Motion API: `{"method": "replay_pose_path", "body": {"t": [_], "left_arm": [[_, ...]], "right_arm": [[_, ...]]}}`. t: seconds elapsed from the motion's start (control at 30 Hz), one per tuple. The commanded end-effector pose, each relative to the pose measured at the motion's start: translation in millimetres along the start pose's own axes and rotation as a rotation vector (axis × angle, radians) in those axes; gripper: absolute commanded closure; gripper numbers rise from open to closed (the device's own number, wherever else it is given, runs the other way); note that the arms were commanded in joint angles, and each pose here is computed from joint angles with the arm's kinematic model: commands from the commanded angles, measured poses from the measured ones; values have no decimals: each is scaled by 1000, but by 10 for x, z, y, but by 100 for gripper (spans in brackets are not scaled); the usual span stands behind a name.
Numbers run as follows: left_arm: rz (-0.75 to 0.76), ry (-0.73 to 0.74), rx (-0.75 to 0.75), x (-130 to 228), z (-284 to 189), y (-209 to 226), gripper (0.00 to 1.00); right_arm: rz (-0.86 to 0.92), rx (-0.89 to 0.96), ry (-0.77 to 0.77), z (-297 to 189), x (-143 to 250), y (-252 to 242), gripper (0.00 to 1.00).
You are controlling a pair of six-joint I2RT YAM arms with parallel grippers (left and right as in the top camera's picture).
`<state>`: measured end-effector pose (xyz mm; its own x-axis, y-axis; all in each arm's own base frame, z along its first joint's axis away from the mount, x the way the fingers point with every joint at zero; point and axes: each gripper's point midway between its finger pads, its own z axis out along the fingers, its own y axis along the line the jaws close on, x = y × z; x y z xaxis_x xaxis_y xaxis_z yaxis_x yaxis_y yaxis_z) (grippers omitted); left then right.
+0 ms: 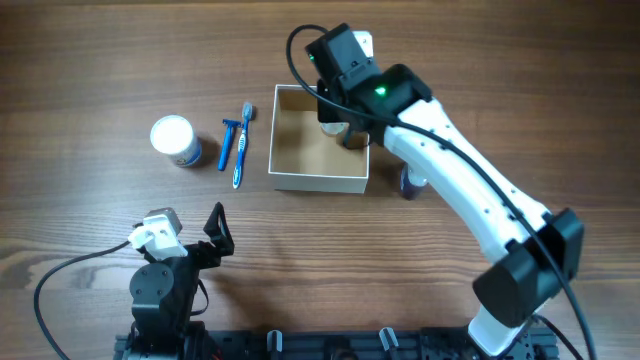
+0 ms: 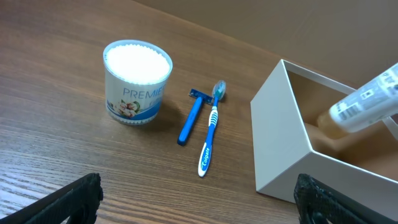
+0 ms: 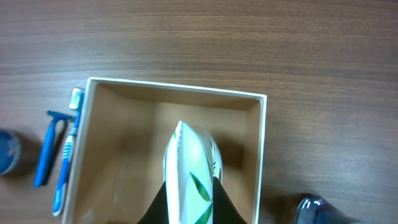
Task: Pack container
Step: 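Carry the lotion tube into the box's back-right corner and release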
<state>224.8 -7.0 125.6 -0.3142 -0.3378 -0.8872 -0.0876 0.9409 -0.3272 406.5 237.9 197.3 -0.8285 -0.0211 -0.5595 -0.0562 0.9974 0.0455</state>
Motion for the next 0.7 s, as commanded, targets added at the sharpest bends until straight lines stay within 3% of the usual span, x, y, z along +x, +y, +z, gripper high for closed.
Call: {"method": "replay_pose_path", "body": {"t": [0.0, 0.37, 0.43, 0.5, 0.57, 0.67], "left_arm": [[-7, -5, 2, -8, -1, 1, 0], [-7, -6, 2, -9, -1, 0, 0], [-7, -5, 2, -8, -1, 1, 0], [-7, -6, 2, -9, -1, 0, 0], [-7, -6, 2, -9, -1, 0, 0], [-7, -6, 2, -8, -2, 0, 0]], "right_arm": [[18, 76, -41, 79, -100, -105, 96], [45, 146, 23, 556, -98, -459, 92], [44, 139, 28, 561, -96, -463, 78], [15, 134, 21, 539, -123, -453, 52], [-6, 127, 10, 468, -159, -442, 36], [10, 105, -38, 183, -278, -461, 21]]}}
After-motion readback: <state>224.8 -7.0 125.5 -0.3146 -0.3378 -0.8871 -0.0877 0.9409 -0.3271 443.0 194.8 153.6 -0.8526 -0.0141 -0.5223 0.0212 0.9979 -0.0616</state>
